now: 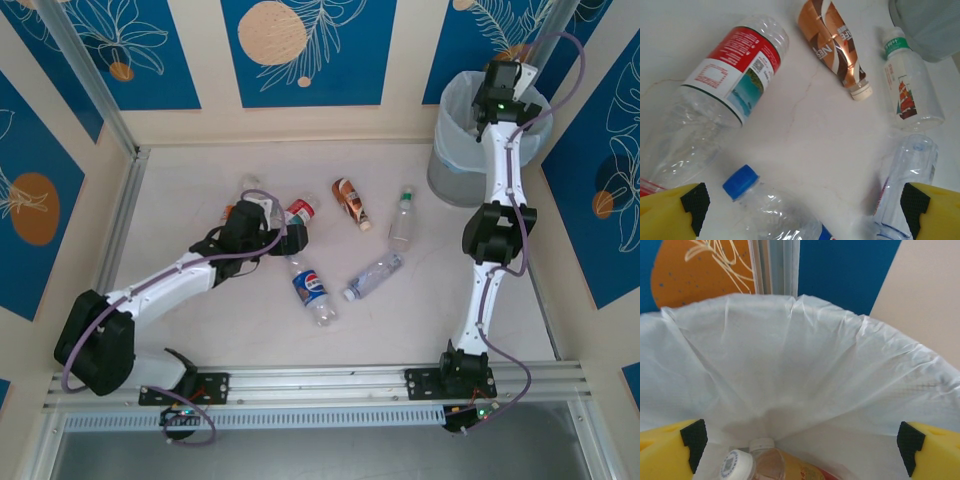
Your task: Put the plastic bottles in the bin
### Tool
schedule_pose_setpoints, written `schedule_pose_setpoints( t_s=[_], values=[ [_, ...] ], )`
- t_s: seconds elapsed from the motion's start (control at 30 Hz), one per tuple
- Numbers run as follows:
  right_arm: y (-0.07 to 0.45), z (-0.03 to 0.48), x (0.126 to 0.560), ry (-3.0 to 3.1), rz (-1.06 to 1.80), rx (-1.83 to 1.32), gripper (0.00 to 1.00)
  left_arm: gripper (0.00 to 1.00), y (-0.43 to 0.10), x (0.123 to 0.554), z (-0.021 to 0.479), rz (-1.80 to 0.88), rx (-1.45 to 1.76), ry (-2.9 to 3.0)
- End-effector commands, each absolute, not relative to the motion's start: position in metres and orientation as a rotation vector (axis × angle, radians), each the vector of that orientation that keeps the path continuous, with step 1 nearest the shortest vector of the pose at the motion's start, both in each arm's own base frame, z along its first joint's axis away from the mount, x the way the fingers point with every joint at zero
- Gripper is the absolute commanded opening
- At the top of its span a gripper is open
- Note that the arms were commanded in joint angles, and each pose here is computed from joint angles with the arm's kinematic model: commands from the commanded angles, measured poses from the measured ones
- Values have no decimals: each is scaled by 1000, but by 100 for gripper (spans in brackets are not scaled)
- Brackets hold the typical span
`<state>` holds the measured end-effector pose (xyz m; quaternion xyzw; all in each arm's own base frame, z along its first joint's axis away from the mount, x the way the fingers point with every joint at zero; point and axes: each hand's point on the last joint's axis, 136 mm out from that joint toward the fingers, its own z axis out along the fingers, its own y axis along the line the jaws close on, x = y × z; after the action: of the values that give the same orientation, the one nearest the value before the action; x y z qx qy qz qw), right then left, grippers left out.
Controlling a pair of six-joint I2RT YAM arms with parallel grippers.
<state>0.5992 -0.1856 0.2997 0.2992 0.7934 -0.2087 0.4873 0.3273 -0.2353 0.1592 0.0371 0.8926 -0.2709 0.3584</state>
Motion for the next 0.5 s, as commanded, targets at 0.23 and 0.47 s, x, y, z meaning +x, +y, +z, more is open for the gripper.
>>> schedule_pose_setpoints(
  t_s=[0.23,0.47],
  values=[
    [-173,320,589,1874,-364,789,100,99,-191,337,163,-500,-25,2304],
    [-161,330,579,1829,-230,834,100,99,-148,344,157,-340,-32,2357]
  ],
)
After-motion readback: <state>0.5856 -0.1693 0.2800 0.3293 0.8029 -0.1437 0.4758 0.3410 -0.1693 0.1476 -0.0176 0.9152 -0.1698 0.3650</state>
